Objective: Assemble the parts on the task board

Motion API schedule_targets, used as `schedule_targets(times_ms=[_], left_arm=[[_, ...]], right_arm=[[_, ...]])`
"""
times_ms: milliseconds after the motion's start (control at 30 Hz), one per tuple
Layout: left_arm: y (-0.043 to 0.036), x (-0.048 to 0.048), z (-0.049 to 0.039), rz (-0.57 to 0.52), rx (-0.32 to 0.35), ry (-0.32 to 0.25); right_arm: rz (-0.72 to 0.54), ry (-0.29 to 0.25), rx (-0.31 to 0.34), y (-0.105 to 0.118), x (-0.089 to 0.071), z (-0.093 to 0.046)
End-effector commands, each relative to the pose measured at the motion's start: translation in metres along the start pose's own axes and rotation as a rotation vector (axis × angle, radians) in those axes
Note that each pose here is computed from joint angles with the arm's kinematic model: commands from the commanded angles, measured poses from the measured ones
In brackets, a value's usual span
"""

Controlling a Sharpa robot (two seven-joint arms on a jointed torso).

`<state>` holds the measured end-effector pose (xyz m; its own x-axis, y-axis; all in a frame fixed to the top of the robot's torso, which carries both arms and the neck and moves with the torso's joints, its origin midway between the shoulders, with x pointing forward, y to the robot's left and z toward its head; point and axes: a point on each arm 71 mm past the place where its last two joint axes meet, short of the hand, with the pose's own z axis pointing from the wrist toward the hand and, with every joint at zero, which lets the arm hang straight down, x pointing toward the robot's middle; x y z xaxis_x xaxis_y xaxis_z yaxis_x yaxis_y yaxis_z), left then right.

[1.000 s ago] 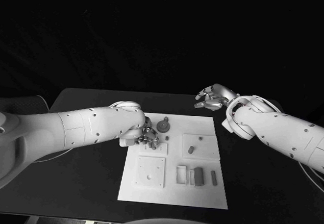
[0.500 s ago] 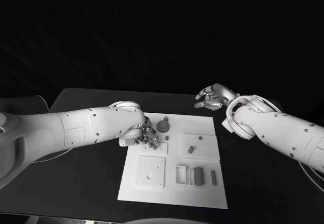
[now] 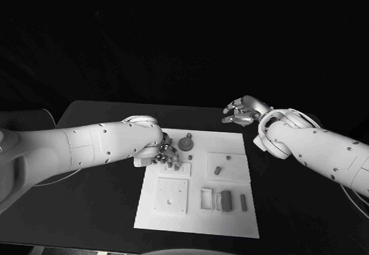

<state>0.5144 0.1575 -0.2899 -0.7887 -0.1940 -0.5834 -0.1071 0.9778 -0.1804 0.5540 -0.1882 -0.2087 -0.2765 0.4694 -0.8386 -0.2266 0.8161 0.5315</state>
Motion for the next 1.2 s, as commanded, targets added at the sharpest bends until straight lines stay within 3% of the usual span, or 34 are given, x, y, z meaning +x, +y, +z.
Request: schedule_targets(times_ms=[33, 133, 267, 433, 600, 767, 933, 1100, 1200], left_arm=[[0.0017, -0.0018, -0.0017, -0.02, 0.016, -0.03], [0.0068, -0.0022, -0.0048, -0.028, 0.019, -0.037], [0.0124, -0.0099, -0.0159, -0.1, 0.039, 0.011], [0.0182, -0.0315, -0.0344, -0.105, 0.053, -0.02], [0.0281, -0.055, -0.0416, -0.128, 0.032, -0.073], [0.0357, -0.0808, -0.0368, -0.18, 0.015, -0.171], [0.0326, -0.1019, -0.03, -0.128, -0.004, -0.259], [0.0212, -0.1106, -0.0223, -0.068, -0.022, -0.291], [0.0185, -0.1081, -0.0151, -0.034, -0.036, -0.298]], right_arm=[[-0.004, 0.008, -0.004, 0.0, 0.0, 0.0], [-0.005, 0.006, 0.0, -0.002, -0.001, 0.0], [-0.007, 0.002, 0.007, -0.006, -0.003, -0.001], [-0.008, 0.0, 0.014, -0.009, -0.004, -0.002], [-0.009, 0.0, 0.015, -0.009, -0.005, -0.002], [-0.01, 0.0, 0.019, -0.011, -0.005, -0.002], [-0.01, 0.003, 0.02, -0.01, -0.005, -0.001], [-0.008, 0.009, 0.012, -0.006, -0.002, 0.001], [-0.007, 0.01, 0.008, -0.004, -0.001, 0.001]])
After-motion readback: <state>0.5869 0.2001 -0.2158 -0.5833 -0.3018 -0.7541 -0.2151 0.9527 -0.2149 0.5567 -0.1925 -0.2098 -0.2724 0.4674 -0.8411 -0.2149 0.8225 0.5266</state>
